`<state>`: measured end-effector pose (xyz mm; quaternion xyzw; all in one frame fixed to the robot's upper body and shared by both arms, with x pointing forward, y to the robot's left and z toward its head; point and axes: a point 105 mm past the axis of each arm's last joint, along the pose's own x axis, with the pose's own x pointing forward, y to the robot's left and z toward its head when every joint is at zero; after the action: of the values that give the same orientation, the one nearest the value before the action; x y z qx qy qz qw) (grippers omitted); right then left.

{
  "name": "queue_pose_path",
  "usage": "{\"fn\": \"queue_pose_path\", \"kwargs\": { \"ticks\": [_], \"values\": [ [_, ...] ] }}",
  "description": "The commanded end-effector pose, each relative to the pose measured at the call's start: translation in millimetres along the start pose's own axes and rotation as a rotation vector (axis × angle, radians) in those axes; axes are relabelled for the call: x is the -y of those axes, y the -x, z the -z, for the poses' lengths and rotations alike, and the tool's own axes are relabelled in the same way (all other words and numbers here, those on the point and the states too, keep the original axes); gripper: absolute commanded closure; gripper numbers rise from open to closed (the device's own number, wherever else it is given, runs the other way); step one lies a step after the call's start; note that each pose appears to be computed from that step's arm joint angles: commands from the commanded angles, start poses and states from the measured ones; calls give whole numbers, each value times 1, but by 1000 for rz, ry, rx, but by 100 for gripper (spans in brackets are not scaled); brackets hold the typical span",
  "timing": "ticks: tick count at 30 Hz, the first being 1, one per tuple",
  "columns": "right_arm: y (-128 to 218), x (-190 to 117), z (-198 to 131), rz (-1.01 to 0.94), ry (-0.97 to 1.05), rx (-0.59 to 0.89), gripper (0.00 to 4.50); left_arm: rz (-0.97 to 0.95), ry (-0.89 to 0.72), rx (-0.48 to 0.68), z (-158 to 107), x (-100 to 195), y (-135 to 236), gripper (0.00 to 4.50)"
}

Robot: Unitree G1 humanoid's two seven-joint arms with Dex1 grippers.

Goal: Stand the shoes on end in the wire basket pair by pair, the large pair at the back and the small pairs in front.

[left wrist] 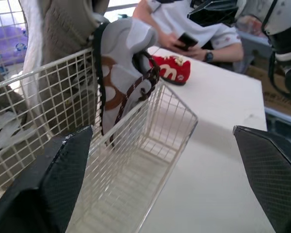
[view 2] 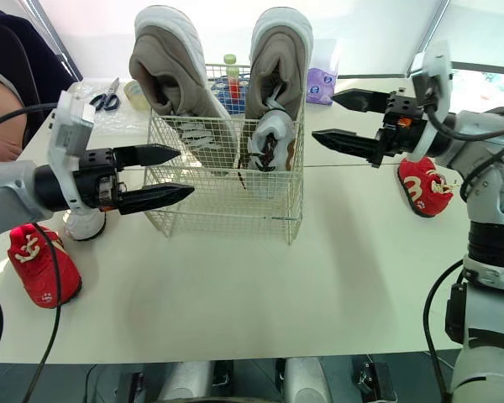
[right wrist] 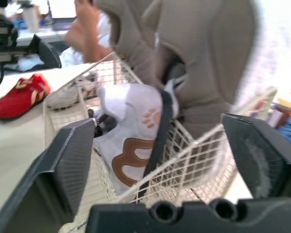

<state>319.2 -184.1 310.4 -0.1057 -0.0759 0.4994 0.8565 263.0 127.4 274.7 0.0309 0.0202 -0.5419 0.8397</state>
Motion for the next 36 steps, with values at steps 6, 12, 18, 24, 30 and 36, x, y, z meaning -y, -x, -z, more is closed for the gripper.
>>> {"fn": "queue_pose_path", "kwargs": {
  "ticks": [6,12,18,24,30,36],
  "values": [
    [4,-63,-81,-307,-45,120,0,-431,33,101,-34,-71,71,1],
    [-22,-131,-24,-648,-53,-120,0,-854,168,-151,9,-137,173,1],
    [-40,-140,13,-686,2,-185,0,-925,166,-328,56,-169,196,1],
    [-50,-146,20,-691,20,-152,0,-931,216,-390,83,-189,193,1],
    [-51,-143,16,-640,20,-132,0,-965,256,-492,117,-201,180,1],
    [-48,-138,14,-580,31,-136,0,-993,288,-491,127,-207,170,86]
  ]
}}
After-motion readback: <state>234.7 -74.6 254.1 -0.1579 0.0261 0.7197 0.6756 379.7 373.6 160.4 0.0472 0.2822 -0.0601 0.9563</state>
